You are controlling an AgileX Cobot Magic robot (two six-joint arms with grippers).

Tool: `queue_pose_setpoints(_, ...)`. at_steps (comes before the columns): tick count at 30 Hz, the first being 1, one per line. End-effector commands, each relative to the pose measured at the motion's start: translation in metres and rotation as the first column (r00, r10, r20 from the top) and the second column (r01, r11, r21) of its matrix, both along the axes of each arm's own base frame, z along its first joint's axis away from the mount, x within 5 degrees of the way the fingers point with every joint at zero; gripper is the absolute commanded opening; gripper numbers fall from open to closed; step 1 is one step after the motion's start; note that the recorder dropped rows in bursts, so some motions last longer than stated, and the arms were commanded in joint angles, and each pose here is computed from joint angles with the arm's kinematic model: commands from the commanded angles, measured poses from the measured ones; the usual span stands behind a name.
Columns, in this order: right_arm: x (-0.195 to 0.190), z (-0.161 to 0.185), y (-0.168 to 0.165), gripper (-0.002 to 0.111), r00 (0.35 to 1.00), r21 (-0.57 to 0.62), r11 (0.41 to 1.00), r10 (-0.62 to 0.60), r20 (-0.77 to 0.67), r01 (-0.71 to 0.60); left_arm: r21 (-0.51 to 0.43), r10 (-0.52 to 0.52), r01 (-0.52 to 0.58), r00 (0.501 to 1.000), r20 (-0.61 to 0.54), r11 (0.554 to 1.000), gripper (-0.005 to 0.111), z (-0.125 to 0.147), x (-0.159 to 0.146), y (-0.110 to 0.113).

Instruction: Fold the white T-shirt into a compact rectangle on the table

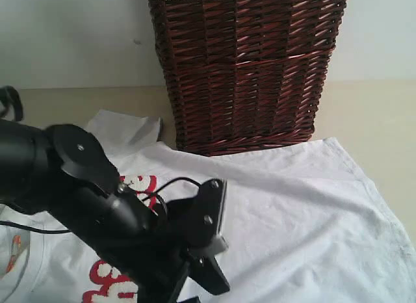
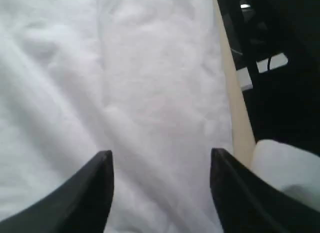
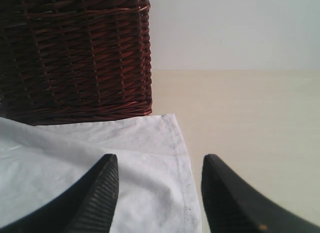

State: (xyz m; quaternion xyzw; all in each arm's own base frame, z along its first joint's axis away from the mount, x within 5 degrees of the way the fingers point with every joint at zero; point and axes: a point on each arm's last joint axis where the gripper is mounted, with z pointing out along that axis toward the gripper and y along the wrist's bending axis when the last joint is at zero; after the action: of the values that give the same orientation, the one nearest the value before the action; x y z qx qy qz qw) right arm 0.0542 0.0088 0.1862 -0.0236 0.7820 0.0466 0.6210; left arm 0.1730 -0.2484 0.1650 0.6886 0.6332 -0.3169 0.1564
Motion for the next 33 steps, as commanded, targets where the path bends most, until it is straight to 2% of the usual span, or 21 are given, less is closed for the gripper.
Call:
queue_pose_setpoints(1, 0.0, -0.001, 0.0, 0.051, 1.0, -0.008, 1.0, -0.003, 0.003, 0.003, 0.036, 0.085, -0.082, 0.992, -0.097, 0.996, 0.056, 0.026, 0.0, 0.018)
queue_pose_setpoints(4, 0.0, -0.001, 0.0, 0.051, 1.0, -0.008, 1.0, -0.003, 0.003, 0.003, 0.103, 0.034, -0.009, 0.971, -0.238, 0.995, 0.056, 0.037, -0.016, 0.033)
queue_pose_setpoints(7, 0.0, -0.001, 0.0, 0.051, 1.0, -0.008, 1.0, -0.003, 0.003, 0.003, 0.133, -0.04, 0.096, 0.927, -0.373, 0.986, 0.053, 0.039, -0.037, 0.045)
queue_pose_setpoints(11, 0.0, -0.001, 0.0, 0.051, 1.0, -0.008, 1.0, -0.003, 0.003, 0.003, 0.148, -0.016, 0.092, 0.893, -0.449, 0.985, 0.052, 0.024, -0.052, 0.054)
queue_pose_setpoints(17, 0.0, -0.001, 0.0, 0.051, 1.0, -0.008, 1.0, -0.003, 0.003, 0.003, 0.212, 0.047, 0.024, 0.945, -0.323, 0.977, 0.052, -0.003, -0.066, 0.053)
queue_pose_setpoints(24, 0.0, -0.001, 0.0, 0.051, 1.0, -0.008, 1.0, -0.003, 0.003, 0.003, 0.233, 0.0, 0.034, 0.989, -0.145, 0.972, 0.052, -0.011, -0.086, 0.032)
queue_pose_setpoints(31, 0.0, -0.001, 0.0, 0.051, 1.0, -0.008, 1.0, -0.003, 0.003, 0.003, 0.243, -0.105, 0.134, 0.986, -0.129, 0.961, 0.052, -0.013, -0.116, 0.021)
queue_pose_setpoints(33, 0.0, -0.001, 0.0, 0.051, 1.0, -0.008, 1.0, -0.003, 0.003, 0.003, 0.241, -0.107, 0.135, 0.986, -0.126, 0.961, 0.052, -0.014, -0.12, 0.018)
